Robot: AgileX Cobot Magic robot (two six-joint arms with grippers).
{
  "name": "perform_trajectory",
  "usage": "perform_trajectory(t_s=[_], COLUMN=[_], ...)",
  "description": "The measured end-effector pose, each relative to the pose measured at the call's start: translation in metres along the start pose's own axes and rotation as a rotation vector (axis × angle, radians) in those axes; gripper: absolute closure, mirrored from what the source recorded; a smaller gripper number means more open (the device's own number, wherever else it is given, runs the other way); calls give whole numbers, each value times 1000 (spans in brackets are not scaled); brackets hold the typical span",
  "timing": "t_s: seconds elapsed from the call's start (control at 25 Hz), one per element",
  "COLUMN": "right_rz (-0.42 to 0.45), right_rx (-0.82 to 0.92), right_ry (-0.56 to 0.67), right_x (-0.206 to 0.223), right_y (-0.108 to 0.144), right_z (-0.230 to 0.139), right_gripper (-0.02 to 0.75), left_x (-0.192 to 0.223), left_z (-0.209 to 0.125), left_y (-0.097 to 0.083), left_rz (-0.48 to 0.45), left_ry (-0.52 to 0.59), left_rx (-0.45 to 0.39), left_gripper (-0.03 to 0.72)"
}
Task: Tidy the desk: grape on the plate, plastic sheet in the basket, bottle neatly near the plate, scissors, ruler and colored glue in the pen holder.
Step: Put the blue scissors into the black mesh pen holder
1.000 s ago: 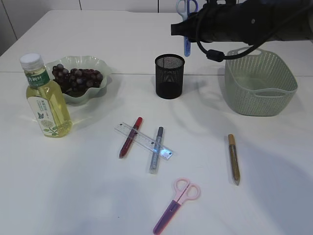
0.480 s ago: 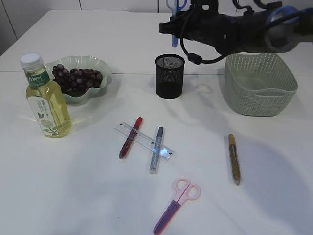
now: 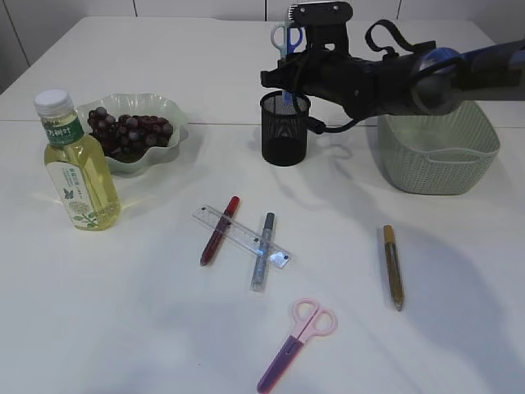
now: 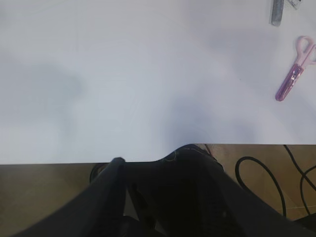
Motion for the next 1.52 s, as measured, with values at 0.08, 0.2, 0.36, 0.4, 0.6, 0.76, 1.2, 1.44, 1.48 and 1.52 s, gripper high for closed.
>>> perform_trajectory(t_s=[0.08, 0.2, 0.36, 0.4, 0.6, 0.76, 1.2, 1.44, 1.48, 1.52], right_rz=[1, 0, 1, 1, -1, -1, 0, 1, 2, 2], right_rx=[-7, -10, -19, -22, -27, -29, -30, -31, -31, -31], right_ry=[0, -16, -22, -26, -54, -59, -36, -28, -23, -20], right_x=[2, 3, 4, 4, 4, 6, 12, 12, 12, 12], right_y=[0, 0, 0, 0, 0, 0, 1, 1, 1, 1], right_z=[-2, 0, 0, 1, 6, 5, -9, -11, -11, -11], right_gripper=[553, 553, 553, 553, 553, 553, 552, 547, 544, 540], left_x=[0, 0, 0, 0, 0, 0, 0, 0, 0, 0], left_z=[0, 0, 0, 0, 0, 0, 0, 0, 0, 0], left_y=[0, 0, 0, 0, 0, 0, 0, 0, 0, 0], left_rz=[0, 0, 0, 0, 0, 0, 0, 0, 0, 0], left_ry=[0, 1, 1, 1, 1, 1, 1, 1, 1, 1], left_rx=[0, 0, 0, 0, 0, 0, 0, 0, 0, 0], left_gripper=[338, 338, 339, 339, 339, 344, 356, 358, 358, 359])
Point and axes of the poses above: a point on each arm's last joint axis where the gripper is mounted, x pointing out along that axis toward the gripper, y along the wrist's bending axis when the last joint is at zero, z = x × y, the point moved 8 cm from there along x, pointing out along that axis toward the gripper, and after that the axes turned 4 degrees about -x, right-handed, at the moved point
